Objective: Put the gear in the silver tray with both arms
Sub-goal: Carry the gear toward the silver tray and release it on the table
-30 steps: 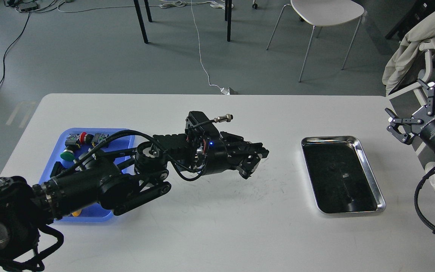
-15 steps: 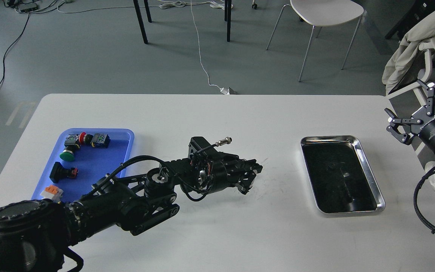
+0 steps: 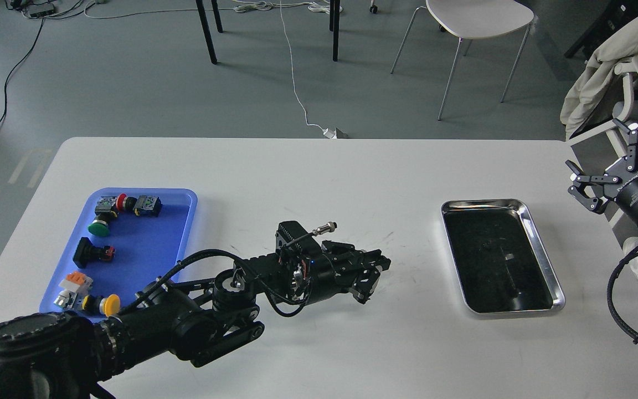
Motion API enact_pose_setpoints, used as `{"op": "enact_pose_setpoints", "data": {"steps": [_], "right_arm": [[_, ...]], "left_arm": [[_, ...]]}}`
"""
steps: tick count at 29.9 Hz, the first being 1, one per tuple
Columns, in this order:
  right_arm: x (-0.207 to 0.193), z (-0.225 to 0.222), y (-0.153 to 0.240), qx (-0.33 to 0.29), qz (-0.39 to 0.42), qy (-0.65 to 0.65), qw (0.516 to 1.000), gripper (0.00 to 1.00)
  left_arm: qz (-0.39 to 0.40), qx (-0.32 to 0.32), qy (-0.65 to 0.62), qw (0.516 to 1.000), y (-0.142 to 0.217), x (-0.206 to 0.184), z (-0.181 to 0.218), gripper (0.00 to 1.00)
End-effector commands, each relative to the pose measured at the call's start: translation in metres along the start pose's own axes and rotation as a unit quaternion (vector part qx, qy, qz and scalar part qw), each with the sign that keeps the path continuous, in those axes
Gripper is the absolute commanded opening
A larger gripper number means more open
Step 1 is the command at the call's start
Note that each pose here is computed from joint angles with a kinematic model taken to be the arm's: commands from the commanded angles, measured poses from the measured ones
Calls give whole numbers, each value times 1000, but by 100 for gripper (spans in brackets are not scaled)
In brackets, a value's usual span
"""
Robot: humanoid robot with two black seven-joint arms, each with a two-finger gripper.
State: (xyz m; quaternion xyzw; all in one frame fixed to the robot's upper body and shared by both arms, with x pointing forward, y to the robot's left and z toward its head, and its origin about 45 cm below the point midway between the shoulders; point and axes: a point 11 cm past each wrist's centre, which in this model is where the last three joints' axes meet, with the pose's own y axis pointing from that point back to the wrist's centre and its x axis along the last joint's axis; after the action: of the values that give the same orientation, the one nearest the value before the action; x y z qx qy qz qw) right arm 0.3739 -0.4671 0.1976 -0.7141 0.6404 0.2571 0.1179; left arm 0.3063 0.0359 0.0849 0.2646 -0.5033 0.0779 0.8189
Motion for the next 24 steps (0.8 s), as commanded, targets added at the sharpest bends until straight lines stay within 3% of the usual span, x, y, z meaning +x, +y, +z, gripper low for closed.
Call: {"op": "enact_pose_setpoints", "data": {"steps": [1,10,24], "right_arm": [[0,0,0,0,-1,0,1000,99],[0,0,0,0,0,0,1000,99],[-1,-1,-1,0,-2,1,1000,99]], "left_arm": [[1,-10,7,1000,0,-4,7,9],[-6,-20,30,999,2,-22,19,15],[9,-45,57,997,0,-18,36,59]]}}
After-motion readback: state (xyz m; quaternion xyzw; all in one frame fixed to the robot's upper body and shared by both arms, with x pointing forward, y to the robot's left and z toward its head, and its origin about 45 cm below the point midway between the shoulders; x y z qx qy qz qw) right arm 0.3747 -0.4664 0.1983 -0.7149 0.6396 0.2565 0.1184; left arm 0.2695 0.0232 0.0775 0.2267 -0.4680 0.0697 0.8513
